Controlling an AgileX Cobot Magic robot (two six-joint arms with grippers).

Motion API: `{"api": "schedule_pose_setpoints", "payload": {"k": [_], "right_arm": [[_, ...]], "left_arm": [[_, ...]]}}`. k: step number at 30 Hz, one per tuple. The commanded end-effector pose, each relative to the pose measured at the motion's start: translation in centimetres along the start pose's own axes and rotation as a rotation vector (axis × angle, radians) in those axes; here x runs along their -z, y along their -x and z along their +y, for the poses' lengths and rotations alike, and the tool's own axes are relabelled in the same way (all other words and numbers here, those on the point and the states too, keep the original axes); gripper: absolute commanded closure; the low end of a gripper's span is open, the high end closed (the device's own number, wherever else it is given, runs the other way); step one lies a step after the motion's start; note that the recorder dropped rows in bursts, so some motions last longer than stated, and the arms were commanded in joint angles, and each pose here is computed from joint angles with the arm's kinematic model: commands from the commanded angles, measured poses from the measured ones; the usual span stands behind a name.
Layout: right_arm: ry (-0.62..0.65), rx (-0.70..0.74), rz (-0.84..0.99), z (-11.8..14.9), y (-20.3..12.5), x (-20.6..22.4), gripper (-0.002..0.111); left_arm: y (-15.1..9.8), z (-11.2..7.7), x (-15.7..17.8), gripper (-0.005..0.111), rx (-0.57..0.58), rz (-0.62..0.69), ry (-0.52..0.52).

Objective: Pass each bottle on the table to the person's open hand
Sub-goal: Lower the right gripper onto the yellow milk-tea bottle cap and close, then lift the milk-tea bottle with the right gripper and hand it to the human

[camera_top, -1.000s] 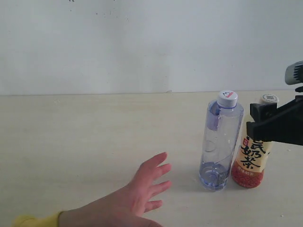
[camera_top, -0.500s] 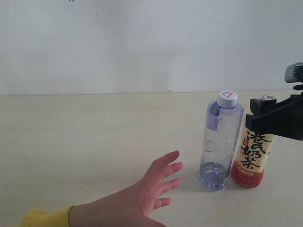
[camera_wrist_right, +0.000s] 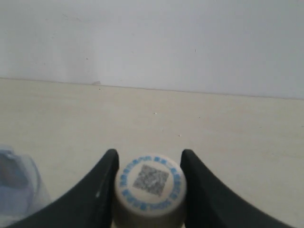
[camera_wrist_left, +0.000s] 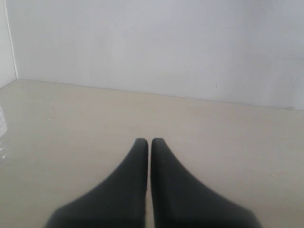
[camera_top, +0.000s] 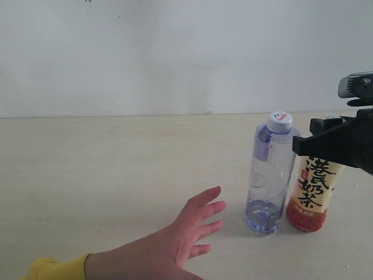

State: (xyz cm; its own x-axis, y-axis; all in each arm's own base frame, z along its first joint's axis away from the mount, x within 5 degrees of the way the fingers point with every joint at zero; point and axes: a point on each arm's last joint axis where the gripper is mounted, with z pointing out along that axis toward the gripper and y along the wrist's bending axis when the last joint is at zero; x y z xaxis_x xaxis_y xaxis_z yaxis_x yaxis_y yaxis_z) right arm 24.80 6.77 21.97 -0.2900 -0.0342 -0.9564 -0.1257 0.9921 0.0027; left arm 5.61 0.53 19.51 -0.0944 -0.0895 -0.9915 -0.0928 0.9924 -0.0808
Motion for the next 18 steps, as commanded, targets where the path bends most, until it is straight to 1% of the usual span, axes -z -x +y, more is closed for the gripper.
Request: {"api": "schedule_pose_setpoints", "payload": {"k": [1,3,7,11,14,16,18], "right_arm": [[0.004,0.02,0.033,-0.1,-0.3,0.0,0.108],[0.007,0.006,0.046,-0.1,-0.1,0.3,0.108],[0.007,0.069,-0.008,-0.4,1.1,1.7,0.109],[-0.043,0.035,-0.02,-1.1,2.3,3.9,0.109],[-0.07,0.044,-0.019,-1.7,3.0,5.6,0.109],[-0.039,0.013,-0.014,-1.5,3.4,6.9,0.109],[0.031,0.006,-0.019,-0.8,3.8,8.3,0.109]], "left_arm": [[0.2,0.0,0.0,0.103,-0.006,-0.011,0.002],[0.2,0.0,0.0,0.103,-0.006,-0.011,0.002],[0.2,0.0,0.0,0.103,-0.006,-0.011,0.002],[0.2,0.0,0.0,0.103,-0.006,-0.011,0.002],[0.2,0.0,0.0,0.103,-0.006,-0.011,0.002],[0.2,0.0,0.0,0.103,-0.006,-0.011,0.002],[0.2,0.0,0.0,0.103,-0.006,-0.011,0.002]]}}
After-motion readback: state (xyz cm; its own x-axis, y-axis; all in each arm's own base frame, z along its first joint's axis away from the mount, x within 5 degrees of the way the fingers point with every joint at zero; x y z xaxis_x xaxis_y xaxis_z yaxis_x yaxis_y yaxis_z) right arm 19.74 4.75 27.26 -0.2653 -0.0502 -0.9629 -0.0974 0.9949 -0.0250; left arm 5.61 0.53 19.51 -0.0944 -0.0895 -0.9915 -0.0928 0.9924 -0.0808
